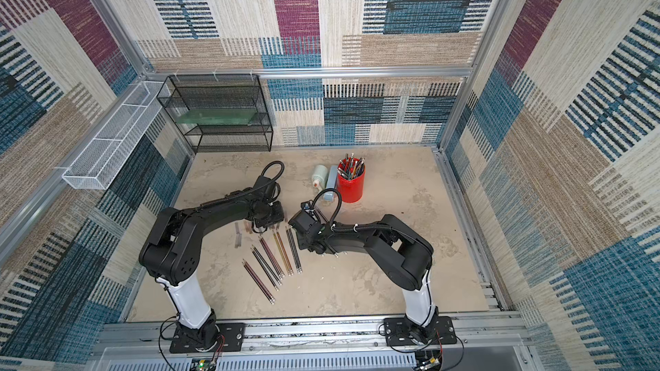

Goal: Remove the protective cover of the pencils
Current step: Adjust the protective sleeve at the center of the board.

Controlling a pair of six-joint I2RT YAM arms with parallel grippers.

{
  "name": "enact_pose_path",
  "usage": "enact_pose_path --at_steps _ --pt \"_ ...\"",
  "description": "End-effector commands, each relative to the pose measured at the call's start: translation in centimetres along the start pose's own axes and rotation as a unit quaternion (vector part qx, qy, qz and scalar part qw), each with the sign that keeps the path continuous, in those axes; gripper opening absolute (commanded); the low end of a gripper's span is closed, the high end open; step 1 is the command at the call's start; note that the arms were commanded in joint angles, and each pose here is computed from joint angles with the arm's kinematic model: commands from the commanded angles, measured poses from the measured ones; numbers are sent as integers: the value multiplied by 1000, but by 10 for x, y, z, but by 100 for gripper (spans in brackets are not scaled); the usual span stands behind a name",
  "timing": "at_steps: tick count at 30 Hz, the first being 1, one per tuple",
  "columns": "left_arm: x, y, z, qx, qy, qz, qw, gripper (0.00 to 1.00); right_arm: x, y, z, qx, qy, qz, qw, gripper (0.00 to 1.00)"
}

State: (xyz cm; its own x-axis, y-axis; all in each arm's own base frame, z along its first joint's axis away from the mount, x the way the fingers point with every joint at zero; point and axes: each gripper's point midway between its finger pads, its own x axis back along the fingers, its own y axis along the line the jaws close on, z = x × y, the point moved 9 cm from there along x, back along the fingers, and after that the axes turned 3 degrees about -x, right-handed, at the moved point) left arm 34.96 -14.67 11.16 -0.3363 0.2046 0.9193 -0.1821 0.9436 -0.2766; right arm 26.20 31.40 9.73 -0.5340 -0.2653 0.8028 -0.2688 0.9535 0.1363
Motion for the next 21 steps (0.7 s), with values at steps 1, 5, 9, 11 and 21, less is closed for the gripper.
enact_pose_path --at_steps 1,5,9,11,21 --pt "-3 -2 -1 7 5 14 1000 36 -4 0 3 4 12 3 1000 23" --pt "-3 -3 -1 4 2 19 1000 36 -5 2 4 6 13 1 1000 23" --pt "-1 -4 -2 5 -4 26 1000 31 -5 3 4 6 14 1 1000 22" --pt "-1 -3 -2 6 -5 29 1000 28 -5 3 5 7 14 1 1000 21" --pt "-5 2 -2 19 5 26 999 12 -6 3 6 6 16 1 1000 20"
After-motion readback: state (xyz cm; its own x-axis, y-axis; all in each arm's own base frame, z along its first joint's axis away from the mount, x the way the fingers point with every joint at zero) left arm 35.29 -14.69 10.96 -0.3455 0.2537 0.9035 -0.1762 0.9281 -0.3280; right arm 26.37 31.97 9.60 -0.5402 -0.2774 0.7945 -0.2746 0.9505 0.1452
